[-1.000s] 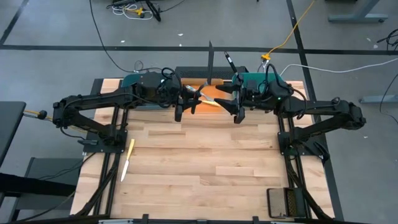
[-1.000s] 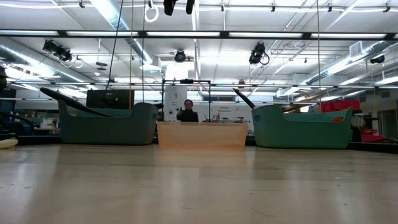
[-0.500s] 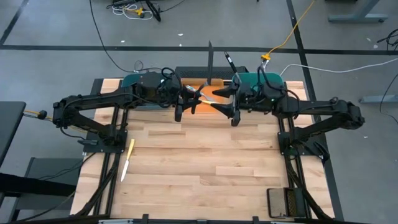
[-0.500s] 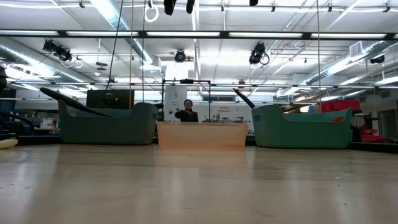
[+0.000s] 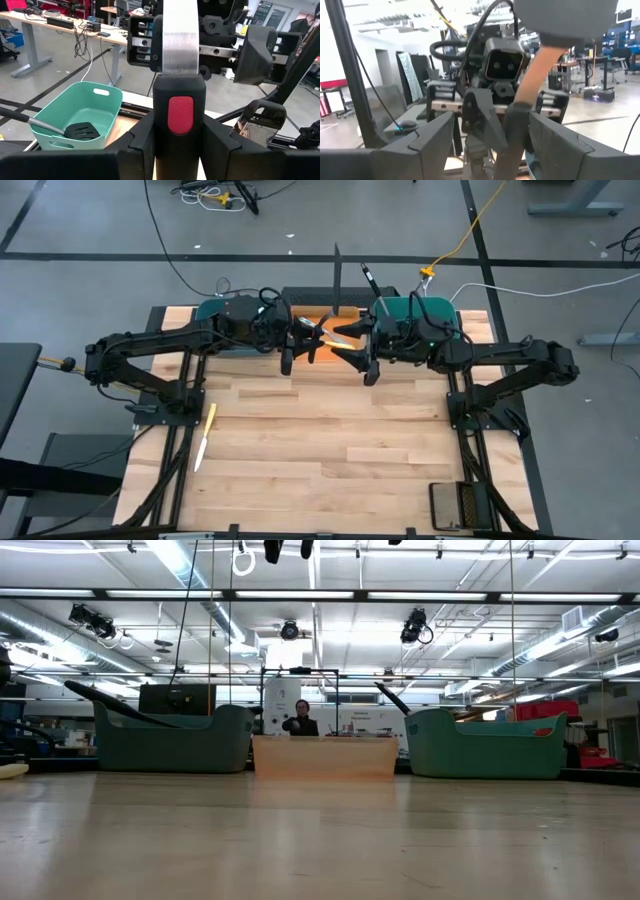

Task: Pick & Place Kitchen Items
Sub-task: Put the black spatula into the green bin

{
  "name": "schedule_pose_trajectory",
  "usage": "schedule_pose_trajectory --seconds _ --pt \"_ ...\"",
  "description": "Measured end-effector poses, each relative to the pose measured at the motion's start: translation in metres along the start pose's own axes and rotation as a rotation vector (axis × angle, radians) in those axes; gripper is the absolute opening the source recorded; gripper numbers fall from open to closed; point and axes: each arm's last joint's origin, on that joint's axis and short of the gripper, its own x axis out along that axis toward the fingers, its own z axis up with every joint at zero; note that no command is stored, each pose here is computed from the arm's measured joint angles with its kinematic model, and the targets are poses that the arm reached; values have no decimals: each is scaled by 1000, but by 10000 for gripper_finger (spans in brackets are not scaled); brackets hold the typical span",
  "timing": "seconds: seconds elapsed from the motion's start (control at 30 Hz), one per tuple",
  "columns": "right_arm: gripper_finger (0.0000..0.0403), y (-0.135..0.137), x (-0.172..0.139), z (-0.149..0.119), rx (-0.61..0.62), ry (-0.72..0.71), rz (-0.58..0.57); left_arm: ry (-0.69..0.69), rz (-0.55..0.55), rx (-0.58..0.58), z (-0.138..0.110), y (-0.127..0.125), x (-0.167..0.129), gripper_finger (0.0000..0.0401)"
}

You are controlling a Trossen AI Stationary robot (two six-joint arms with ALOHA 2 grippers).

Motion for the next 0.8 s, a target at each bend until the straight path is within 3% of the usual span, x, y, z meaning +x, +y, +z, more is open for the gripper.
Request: schedule_pose_trajectory --seconds 0.57,0.8 --pt "265 -14 1 3 13 -48 -63 6 -25 -6 0 -1 0 117" --pt "265 -24 1 3 38 -35 -4 7 -31 -6 0 -1 0 120"
